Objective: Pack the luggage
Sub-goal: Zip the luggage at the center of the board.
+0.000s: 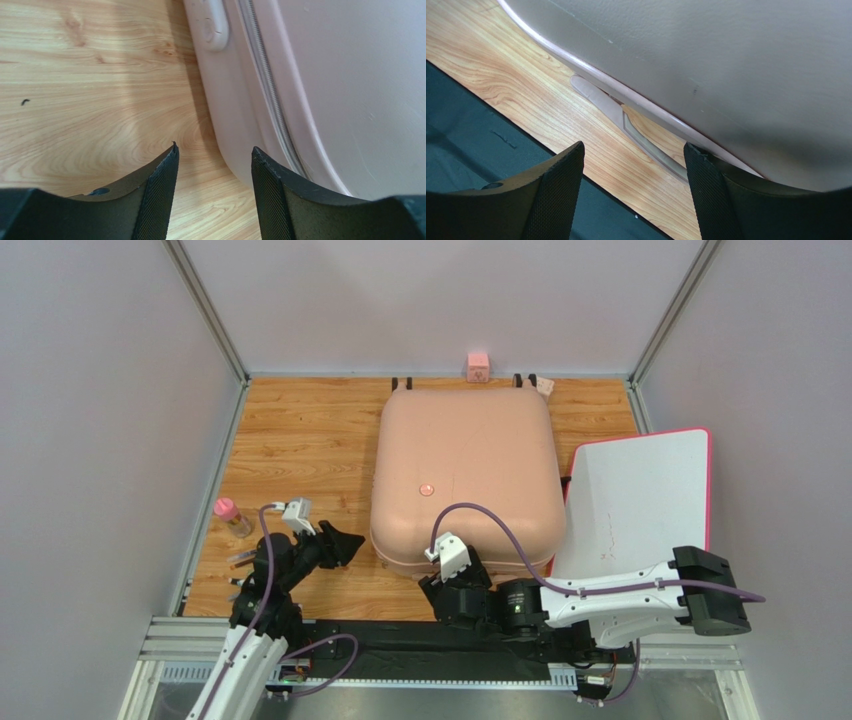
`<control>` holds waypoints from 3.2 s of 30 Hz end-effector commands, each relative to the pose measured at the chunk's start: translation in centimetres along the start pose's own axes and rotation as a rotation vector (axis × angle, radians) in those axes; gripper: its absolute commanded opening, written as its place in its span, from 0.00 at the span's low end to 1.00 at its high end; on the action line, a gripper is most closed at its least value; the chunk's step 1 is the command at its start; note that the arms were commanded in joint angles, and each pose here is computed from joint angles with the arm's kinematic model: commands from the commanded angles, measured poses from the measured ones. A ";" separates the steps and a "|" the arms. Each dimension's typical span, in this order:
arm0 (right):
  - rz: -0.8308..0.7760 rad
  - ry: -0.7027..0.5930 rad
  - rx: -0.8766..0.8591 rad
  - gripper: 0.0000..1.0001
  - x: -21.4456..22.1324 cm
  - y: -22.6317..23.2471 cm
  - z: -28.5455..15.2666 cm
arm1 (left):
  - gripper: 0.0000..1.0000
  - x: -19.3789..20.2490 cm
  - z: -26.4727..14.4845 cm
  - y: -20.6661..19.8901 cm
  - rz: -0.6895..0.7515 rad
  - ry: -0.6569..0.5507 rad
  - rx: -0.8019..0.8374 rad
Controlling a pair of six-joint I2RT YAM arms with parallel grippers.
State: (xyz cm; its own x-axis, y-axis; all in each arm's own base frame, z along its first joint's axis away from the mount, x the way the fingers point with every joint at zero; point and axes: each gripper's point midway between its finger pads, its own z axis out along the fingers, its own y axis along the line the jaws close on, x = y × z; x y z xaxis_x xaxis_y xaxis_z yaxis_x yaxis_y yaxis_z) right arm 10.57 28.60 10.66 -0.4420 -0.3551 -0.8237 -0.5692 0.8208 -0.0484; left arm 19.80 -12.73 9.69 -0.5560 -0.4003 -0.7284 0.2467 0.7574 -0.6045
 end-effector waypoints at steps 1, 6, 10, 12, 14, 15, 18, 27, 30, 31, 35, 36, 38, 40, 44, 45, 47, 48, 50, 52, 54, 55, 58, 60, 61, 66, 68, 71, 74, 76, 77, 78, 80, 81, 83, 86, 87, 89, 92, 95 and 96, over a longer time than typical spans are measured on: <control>-0.018 -0.001 0.010 0.74 0.2 -0.9 1.6 | 0.61 -0.4 -0.7 -1.9 0.052 -0.033 0.111; -0.028 0.052 0.006 0.69 1.4 -1.5 3.5 | 0.61 0.5 -1.4 -3.4 0.112 -0.023 0.223; -0.037 0.103 0.013 0.54 2.1 -2.0 5.1 | 0.64 1.5 -1.8 -3.7 0.143 0.006 0.265; -0.037 0.110 0.022 0.43 1.9 -2.4 5.6 | 0.65 2.0 -1.9 -4.0 0.146 0.025 0.291; -0.040 0.121 0.023 0.37 2.0 -2.4 6.0 | 0.65 1.7 -2.2 -4.5 0.171 0.001 0.322; -0.040 0.116 0.021 0.33 1.7 -2.3 6.0 | 0.65 1.8 -2.3 -4.7 0.178 0.004 0.338; -0.039 0.113 0.020 0.26 1.5 -2.2 6.2 | 0.66 2.0 -2.4 -5.2 0.199 0.003 0.376; -0.017 0.105 -0.014 0.14 1.0 -1.3 6.4 | 0.67 1.2 -1.5 -4.5 0.213 -0.049 0.320; -0.013 0.108 -0.018 0.13 1.1 -1.1 6.5 | 0.65 0.8 -1.1 -4.0 0.214 -0.070 0.278; -0.009 0.110 -0.027 0.13 1.1 -0.9 6.5 | 0.65 0.7 -1.0 -4.2 0.221 -0.075 0.280; 0.000 0.109 -0.031 0.11 1.2 -0.6 6.6 | 0.59 0.7 -0.2 -3.2 0.218 -0.068 0.217; 0.004 0.109 -0.032 0.11 1.2 -0.6 6.7 | 0.59 0.6 -0.1 -3.1 0.217 -0.070 0.208; 0.012 0.107 -0.038 0.10 1.1 -0.5 6.7 | 0.56 0.3 0.3 -2.8 0.213 -0.073 0.184; 0.016 0.109 -0.048 0.10 1.3 -0.3 6.7 | 0.56 -0.1 0.5 -3.1 0.228 -0.085 0.193; 0.022 0.111 -0.051 0.09 1.5 -0.2 6.9 | 0.56 -0.2 0.9 -3.6 0.254 -0.070 0.207; 0.021 0.110 -0.052 0.08 1.5 -0.2 6.9 | 0.56 -0.4 1.0 -3.9 0.259 -0.080 0.220; 0.019 0.116 -0.056 0.08 1.6 0.0 7.1 | 0.56 -0.2 1.1 -4.0 0.262 -0.074 0.221; 0.017 0.117 -0.056 0.07 1.7 0.1 7.1 | 0.56 -0.3 1.2 -4.0 0.265 -0.078 0.223; 0.018 0.119 -0.059 0.06 1.7 0.3 7.3 | 0.56 0.0 1.4 -3.8 0.270 -0.070 0.216; 0.020 0.118 -0.068 0.06 1.6 0.5 7.4 | 0.56 -0.1 1.6 -3.8 0.281 -0.072 0.211; 0.022 0.120 -0.071 0.04 1.6 0.7 7.5 | 0.54 -0.2 1.7 -3.6 0.291 -0.079 0.201; 0.022 0.120 -0.071 0.04 1.6 0.7 7.5 | 0.54 -0.2 1.8 -3.6 0.293 -0.078 0.200; 0.022 0.124 -0.075 0.03 1.8 0.8 7.5 | 0.47 -0.4 2.2 -2.7 0.296 -0.075 0.149; 0.026 0.128 -0.078 0.01 1.9 0.8 7.4 | 0.43 -0.6 2.3 -2.8 0.298 -0.081 0.150; 0.025 0.131 -0.079 0.01 2.0 0.8 7.4 | 0.38 -0.6 2.5 -2.6 0.296 -0.076 0.138; 0.032 0.139 -0.089 0.00 2.3 0.9 7.4 | 0.31 -1.2 2.8 -2.2 0.295 -0.097 0.108; 0.033 0.141 -0.091 0.00 2.4 1.0 7.4 | 0.22 -1.2 3.0 -2.0 0.298 -0.094 0.098; 0.032 0.145 -0.094 0.00 2.5 1.1 7.4 | 0.07 -1.4 3.1 -1.7 0.294 -0.096 0.079; 0.038 0.149 -0.087 0.00 2.7 0.9 7.4 | 0.00 -1.6 3.0 -1.2 0.284 -0.102 0.046; 0.053 0.149 -0.066 0.00 2.8 0.5 7.4 | 0.00 -1.9 2.9 -0.7 0.276 -0.118 0.013; 0.056 0.152 -0.058 0.00 2.9 0.3 7.3 | 0.00 -1.9 2.8 -0.6 0.266 -0.116 0.003; 0.061 0.148 -0.054 0.00 2.8 0.2 7.1 | 0.00 -2.0 2.8 -0.4 0.263 -0.121 -0.004; 0.064 0.151 -0.048 0.00 3.2 -0.1 7.0 | 0.00 -2.2 2.7 -0.3 0.259 -0.134 -0.018; 0.068 0.149 -0.044 0.00 3.2 -0.3 6.9 | 0.00 -2.4 2.6 -0.2 0.256 -0.143 -0.025; 0.072 0.152 -0.042 0.00 3.5 -0.5 6.8 | 0.00 -2.6 2.6 0.3 0.244 -0.155 -0.053; 0.076 0.155 -0.043 0.00 3.7 -0.5 6.7 | 0.00 -3.1 2.6 0.3 0.243 -0.174 -0.060; 0.074 0.159 -0.039 0.00 3.9 -0.7 6.7 | 0.00 -3.0 2.7 0.3 0.242 -0.168 -0.061; 0.076 0.164 -0.038 0.00 4.1 -0.7 6.7 | 0.00 -3.4 2.8 0.1 0.246 -0.173 -0.060; 0.075 0.171 -0.035 0.00 4.5 -0.7 6.7 | 0.00 -4.5 3.1 0.6 0.251 -0.191 -0.116; 0.072 0.171 -0.030 0.00 4.7 -0.7 6.7 | 0.00 -5.3 3.4 0.5 0.256 -0.197 -0.136; 0.072 0.170 -0.023 0.00 4.7 -0.9 6.7 | 0.00 -5.4 3.5 0.8 0.256 -0.191 -0.154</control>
State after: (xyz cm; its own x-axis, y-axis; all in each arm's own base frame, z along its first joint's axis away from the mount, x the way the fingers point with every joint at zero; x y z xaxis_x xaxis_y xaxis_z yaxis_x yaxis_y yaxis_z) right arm 15.97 32.80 7.99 -0.4975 -0.2522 -0.8300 -0.5593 0.8246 0.0848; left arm 22.84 -14.74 9.81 -0.4386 -0.2309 -0.8685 0.3711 0.8337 -0.4090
